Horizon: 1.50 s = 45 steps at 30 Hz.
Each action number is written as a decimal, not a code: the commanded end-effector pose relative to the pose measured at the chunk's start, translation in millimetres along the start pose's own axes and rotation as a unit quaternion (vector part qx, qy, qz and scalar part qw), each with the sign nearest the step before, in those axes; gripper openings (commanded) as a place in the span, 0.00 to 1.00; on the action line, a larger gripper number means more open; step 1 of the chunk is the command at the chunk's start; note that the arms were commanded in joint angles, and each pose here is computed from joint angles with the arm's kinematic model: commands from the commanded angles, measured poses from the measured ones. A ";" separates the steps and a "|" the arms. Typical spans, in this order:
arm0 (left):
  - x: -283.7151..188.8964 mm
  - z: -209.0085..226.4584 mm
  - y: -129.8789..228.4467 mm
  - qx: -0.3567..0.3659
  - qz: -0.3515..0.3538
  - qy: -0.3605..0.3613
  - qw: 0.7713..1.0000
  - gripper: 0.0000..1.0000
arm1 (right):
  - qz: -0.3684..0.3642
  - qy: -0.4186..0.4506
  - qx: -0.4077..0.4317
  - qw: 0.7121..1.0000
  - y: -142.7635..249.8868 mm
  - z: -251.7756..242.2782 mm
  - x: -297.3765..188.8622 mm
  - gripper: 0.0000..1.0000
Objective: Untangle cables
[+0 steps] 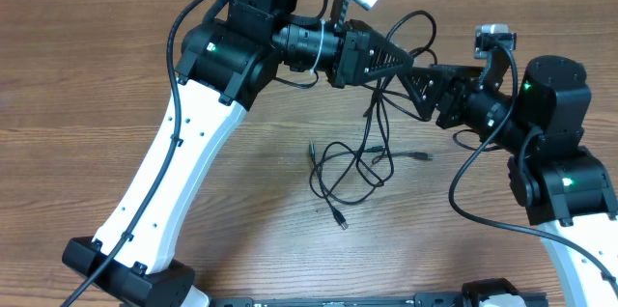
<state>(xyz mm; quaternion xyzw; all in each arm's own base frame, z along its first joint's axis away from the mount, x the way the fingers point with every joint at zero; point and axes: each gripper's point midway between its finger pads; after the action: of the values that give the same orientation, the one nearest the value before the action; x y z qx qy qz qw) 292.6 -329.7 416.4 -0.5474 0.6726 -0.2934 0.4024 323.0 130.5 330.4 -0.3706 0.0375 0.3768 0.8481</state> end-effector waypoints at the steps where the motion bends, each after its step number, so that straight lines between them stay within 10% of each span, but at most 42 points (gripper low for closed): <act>1: -1.5 -15.0 -4.1 0.032 -0.005 0.039 0.999 0.04 | -0.003 -0.007 -0.023 1.000 -3.0 5.9 -1.6 0.52; 13: 5.1 -32.8 -14.1 0.079 -0.018 0.074 0.994 0.04 | 0.033 -0.036 -0.066 0.997 8.4 9.1 7.0 0.55; 25: 6.8 -34.7 -14.2 0.081 -0.017 0.077 0.994 0.04 | 0.033 -0.086 -0.085 0.992 3.9 26.3 10.7 0.36; 31: 8.0 -35.4 -13.9 0.081 -0.017 0.077 0.994 0.04 | 0.046 -0.111 -0.089 0.989 8.7 34.9 8.5 0.04; 41: 8.0 -34.2 -14.2 0.078 -0.017 0.074 0.994 0.04 | 0.060 -0.115 -0.091 0.987 15.4 34.1 7.9 0.04; 43: 8.0 -34.2 -14.3 0.073 -0.017 0.074 0.994 0.04 | 0.061 -0.114 -0.090 0.987 15.6 34.0 7.8 0.04; 45: 8.2 -35.0 -14.2 0.072 -0.016 0.076 0.994 0.04 | 0.059 -0.115 -0.092 0.987 15.0 34.5 7.8 0.52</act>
<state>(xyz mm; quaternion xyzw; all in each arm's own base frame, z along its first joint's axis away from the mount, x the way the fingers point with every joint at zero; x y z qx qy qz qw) 272.8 -343.0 440.1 -0.5084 0.6671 -0.3801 0.3899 313.6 162.3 335.3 -0.3926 -0.0570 0.4675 0.7900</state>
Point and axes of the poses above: each gripper's point midway between its finger pads, its own x axis out along the fingers, its own z axis along the line the jaws close on, y = z × x, and after that the axes turned 14 degrees about x, right-handed
